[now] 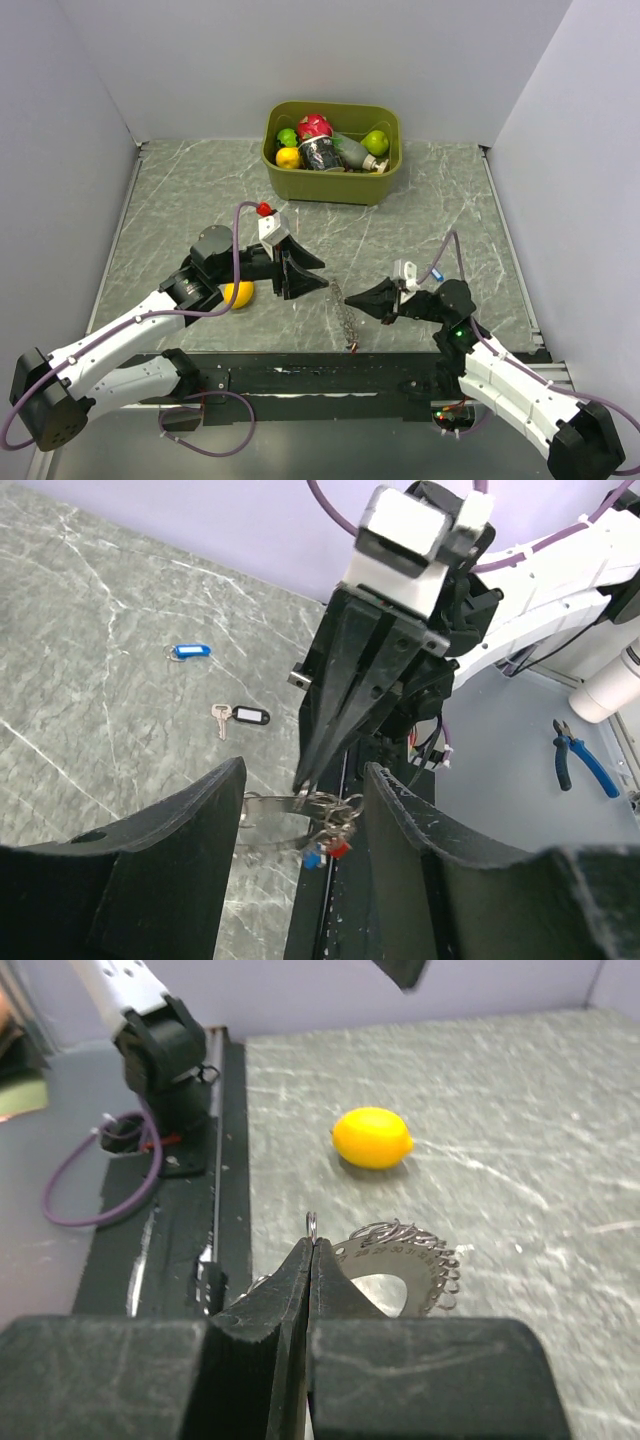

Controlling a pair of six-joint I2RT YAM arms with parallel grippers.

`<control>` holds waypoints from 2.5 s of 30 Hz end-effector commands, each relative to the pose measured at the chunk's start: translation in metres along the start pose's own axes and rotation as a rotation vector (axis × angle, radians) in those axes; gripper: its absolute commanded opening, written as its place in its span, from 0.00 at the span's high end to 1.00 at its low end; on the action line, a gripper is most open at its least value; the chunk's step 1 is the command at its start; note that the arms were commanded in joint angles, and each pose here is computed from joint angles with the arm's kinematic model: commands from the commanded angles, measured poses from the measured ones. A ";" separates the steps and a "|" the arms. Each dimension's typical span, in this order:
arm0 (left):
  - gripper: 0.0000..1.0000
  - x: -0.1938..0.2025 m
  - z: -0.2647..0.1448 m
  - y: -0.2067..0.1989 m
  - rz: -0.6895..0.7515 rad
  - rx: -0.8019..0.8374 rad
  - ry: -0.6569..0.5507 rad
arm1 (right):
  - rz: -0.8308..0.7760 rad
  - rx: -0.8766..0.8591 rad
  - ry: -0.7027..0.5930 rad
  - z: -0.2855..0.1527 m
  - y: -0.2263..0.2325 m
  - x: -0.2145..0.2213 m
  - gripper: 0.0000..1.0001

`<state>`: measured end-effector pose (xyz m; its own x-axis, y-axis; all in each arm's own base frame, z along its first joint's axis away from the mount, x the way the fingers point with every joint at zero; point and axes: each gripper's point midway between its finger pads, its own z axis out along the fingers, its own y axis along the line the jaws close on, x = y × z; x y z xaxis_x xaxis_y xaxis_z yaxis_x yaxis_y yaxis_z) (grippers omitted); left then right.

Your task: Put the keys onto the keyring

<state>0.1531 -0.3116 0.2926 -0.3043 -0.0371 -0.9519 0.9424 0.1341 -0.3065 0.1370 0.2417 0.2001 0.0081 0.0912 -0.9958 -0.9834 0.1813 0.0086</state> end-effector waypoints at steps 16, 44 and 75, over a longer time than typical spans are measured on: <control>0.37 -0.001 -0.002 0.008 -0.009 -0.045 -0.017 | 0.183 0.137 0.142 0.039 -0.058 0.041 0.95; 0.34 0.045 -0.028 0.111 -0.340 -0.395 -0.010 | 0.486 0.262 0.504 0.083 -0.090 0.097 0.84; 0.38 0.156 -0.059 0.149 -0.605 -0.612 0.188 | 0.627 0.713 0.950 -0.004 -0.088 0.202 1.00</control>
<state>0.2378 -0.2397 0.1024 -0.7890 -0.1109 -0.6043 0.4014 0.6516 -0.6436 0.2315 0.2719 0.0145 -0.8054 -0.2680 -0.5287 -0.4969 0.7915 0.3559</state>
